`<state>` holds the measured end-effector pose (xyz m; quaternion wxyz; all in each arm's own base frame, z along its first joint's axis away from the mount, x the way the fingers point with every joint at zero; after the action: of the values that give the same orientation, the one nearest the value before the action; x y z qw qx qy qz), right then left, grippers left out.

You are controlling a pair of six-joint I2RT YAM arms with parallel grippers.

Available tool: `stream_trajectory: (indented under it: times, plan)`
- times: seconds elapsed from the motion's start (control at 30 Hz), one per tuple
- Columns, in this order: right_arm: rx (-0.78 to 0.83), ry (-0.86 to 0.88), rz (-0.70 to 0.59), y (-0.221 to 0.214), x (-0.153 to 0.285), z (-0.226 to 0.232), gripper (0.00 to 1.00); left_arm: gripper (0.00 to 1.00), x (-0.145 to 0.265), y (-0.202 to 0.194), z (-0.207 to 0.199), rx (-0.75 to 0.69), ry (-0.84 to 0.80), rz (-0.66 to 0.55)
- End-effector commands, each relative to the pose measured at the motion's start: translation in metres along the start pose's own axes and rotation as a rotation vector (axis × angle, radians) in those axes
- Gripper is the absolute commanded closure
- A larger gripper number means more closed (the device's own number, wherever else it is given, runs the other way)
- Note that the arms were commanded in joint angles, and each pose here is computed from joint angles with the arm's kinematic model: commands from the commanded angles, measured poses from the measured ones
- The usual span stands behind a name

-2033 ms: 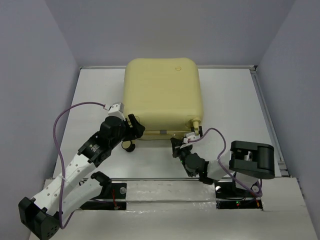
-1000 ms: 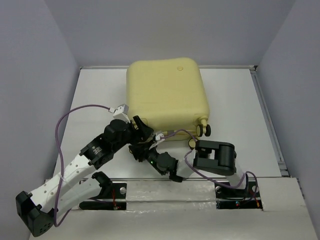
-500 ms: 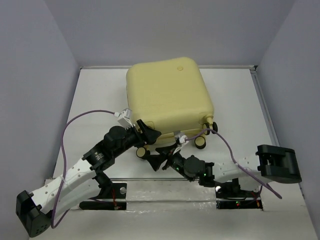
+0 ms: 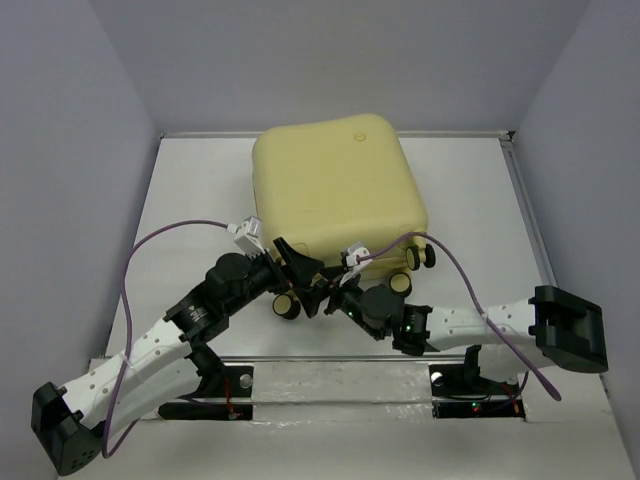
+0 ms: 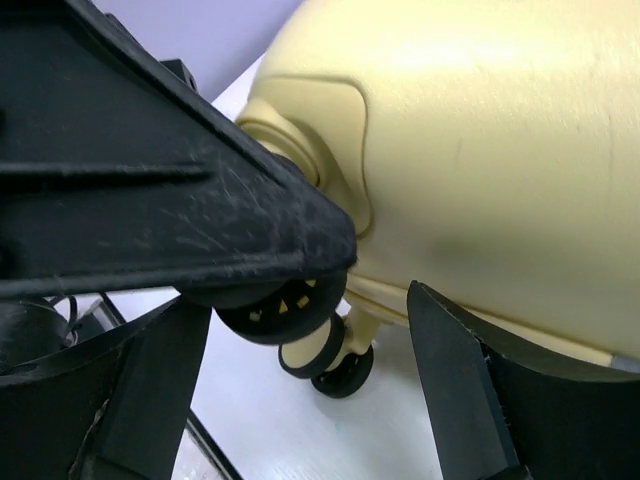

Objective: Pack the luggage

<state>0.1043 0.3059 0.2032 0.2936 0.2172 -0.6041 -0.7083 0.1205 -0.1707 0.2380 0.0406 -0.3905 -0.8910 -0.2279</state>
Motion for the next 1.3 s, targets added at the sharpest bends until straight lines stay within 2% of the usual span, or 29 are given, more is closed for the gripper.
stream_trajectory:
  times: [0.0, 0.23, 0.4, 0.43, 0.5, 0.53, 0.7, 0.83, 0.87, 0.9, 0.97, 1.1, 1.23, 1.27]
  plan:
    - [0.038, 0.061, -0.106, 0.037, -0.015, 0.007, 0.16, 0.01, 0.015, 0.022, -0.053, 0.005, -0.324, -0.132]
    - [0.03, 0.124, -0.153, 0.049, -0.033, 0.022, 0.16, 0.01, 0.014, 0.02, -0.049, 0.019, -0.32, -0.126]
    - [0.006, 0.057, -0.172, 0.043, -0.048, 0.024, 0.18, 0.01, 0.013, 0.017, -0.05, 0.02, -0.338, -0.099]
    - [-0.009, 0.016, -0.183, 0.043, -0.05, 0.022, 0.24, 0.01, 0.013, 0.017, -0.05, 0.02, -0.34, -0.094]
    - [-0.039, -0.025, -0.222, 0.04, -0.053, 0.019, 0.28, 0.01, 0.014, 0.016, -0.049, 0.019, -0.342, -0.089]
    - [-0.048, -0.039, -0.238, 0.04, -0.053, 0.018, 0.34, 0.01, 0.014, 0.016, -0.048, 0.019, -0.338, -0.089]
    - [-0.099, -0.07, -0.327, 0.044, -0.05, 0.013, 0.45, 0.01, 0.018, 0.016, -0.041, 0.009, -0.3, -0.108]
    - [-0.111, -0.103, -0.349, 0.049, -0.042, 0.006, 0.74, 0.01, 0.022, 0.016, -0.033, -0.013, -0.255, -0.126]
    - [-0.105, -0.115, -0.342, 0.047, -0.042, 0.005, 0.76, 0.01, 0.022, 0.018, -0.03, -0.022, -0.221, -0.155]
    - [-0.098, -0.137, -0.333, 0.048, -0.038, 0.001, 0.82, 0.01, 0.025, 0.02, -0.023, -0.042, -0.153, -0.185]
    - [-0.092, -0.154, -0.325, 0.049, -0.031, -0.005, 0.86, 0.01, 0.028, 0.022, -0.014, -0.057, -0.087, -0.223]
    - [-0.043, -0.192, -0.271, 0.054, -0.017, -0.023, 0.88, 0.03, 0.039, 0.022, 0.014, -0.062, 0.06, -0.289]
    - [-0.017, -0.164, -0.234, 0.055, -0.009, -0.033, 0.89, 0.12, 0.041, 0.009, 0.044, -0.021, 0.103, -0.279]
    - [-0.009, -0.165, -0.228, 0.057, -0.008, -0.037, 0.89, 0.17, 0.039, 0.004, 0.051, -0.008, 0.107, -0.263]
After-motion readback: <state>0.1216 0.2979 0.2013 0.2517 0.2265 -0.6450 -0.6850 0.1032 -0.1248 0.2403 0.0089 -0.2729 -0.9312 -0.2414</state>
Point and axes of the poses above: each gripper's point midway between its finger pads, its own x axis back along the fingers, its own z axis along the line the jaws close on, y = z × x, the point moved 10 cm from there along x, back along the fingers, and after that the axes turned 11 degrees about x, right-handed, at the moved point
